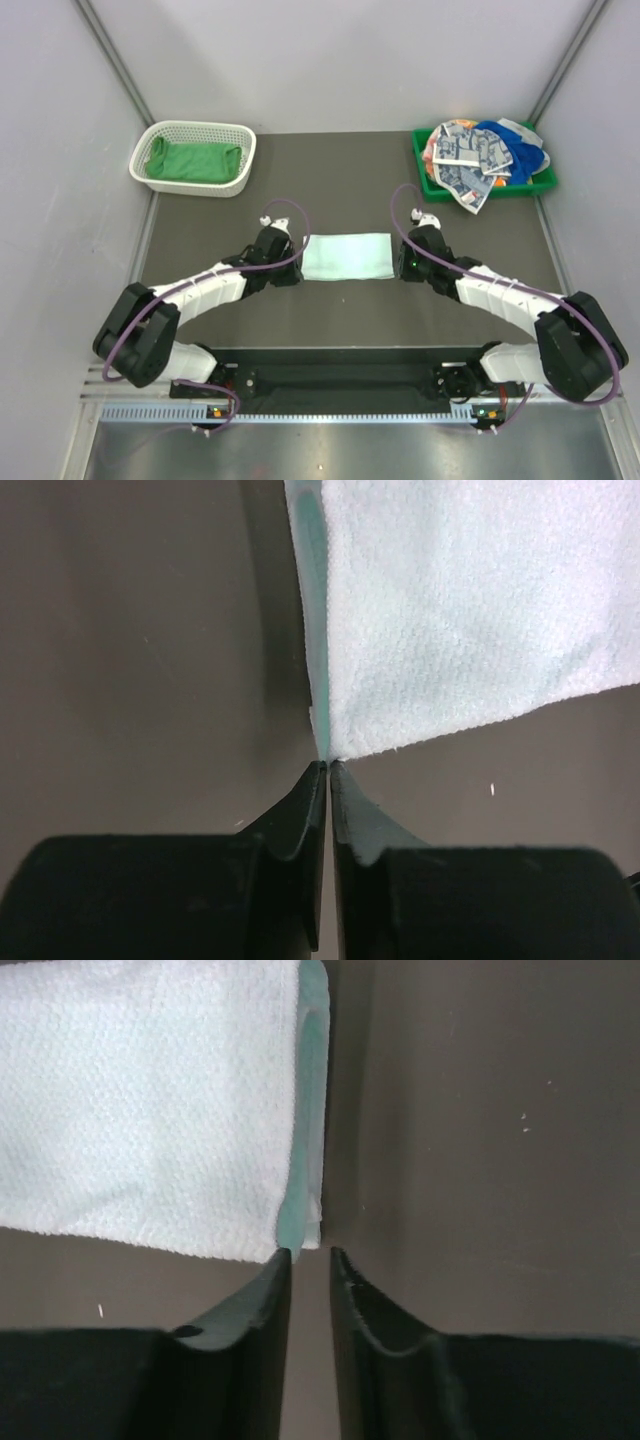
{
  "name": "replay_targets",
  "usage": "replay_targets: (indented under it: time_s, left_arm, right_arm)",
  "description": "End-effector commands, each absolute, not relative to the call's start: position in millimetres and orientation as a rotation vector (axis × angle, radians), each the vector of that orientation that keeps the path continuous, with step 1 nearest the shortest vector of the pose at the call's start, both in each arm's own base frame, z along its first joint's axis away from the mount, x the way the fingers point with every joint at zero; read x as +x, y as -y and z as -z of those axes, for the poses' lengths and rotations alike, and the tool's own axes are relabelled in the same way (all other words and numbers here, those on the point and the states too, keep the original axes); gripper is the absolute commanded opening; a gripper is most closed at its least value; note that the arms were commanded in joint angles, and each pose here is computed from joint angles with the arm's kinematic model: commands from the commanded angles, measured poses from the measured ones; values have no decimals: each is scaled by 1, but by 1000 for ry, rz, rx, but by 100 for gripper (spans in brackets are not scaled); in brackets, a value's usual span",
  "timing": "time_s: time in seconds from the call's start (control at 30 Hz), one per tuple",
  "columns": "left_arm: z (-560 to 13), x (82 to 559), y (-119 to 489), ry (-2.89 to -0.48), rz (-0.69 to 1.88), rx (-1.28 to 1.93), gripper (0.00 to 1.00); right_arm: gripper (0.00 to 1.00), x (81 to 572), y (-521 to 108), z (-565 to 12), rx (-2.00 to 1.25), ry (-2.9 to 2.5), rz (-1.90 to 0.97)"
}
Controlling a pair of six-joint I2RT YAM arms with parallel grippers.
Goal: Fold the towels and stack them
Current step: Fold the towel
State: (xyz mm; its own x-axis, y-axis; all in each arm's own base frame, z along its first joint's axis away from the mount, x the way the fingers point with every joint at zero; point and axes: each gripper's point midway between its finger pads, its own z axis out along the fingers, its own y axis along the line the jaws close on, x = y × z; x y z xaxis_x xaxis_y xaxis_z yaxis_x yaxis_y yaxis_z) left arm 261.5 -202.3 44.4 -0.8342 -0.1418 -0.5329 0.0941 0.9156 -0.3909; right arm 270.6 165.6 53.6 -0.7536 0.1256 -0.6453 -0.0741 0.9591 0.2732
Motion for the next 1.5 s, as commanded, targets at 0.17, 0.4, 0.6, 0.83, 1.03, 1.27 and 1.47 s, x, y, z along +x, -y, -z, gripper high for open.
replay_targets:
  time_s: [0.17, 0.4, 0.6, 0.83, 1.03, 1.27, 1.47]
  left_arm:
    - [-96, 275, 210, -2396, 591, -9, 30]
    - [-122, 295, 206, -2332, 526, -16, 28]
    - [-104, 312, 240, -2397, 623, 34, 27]
    - [-47, 316, 229, -2530, 504, -20, 24]
    - [-21, 307, 219, -2598, 447, -24, 24]
    - [-58, 324, 211, -2509, 418, -51, 39]
    - [-61, 332, 202, -2518, 438, -96, 52]
  right_arm:
    - [36, 280, -172, -92, 30, -2305, -400]
    - [30, 283, -196, -133, -29, -2247, -417]
    - [29, 298, -233, -128, -84, -2255, -446]
    - [28, 302, -220, -55, -49, -2386, -370]
    - [27, 292, -205, -23, -24, -2448, -348]
    - [27, 294, -203, -29, -28, -2442, -345]
    - [27, 293, -204, -28, -31, -2442, -350]
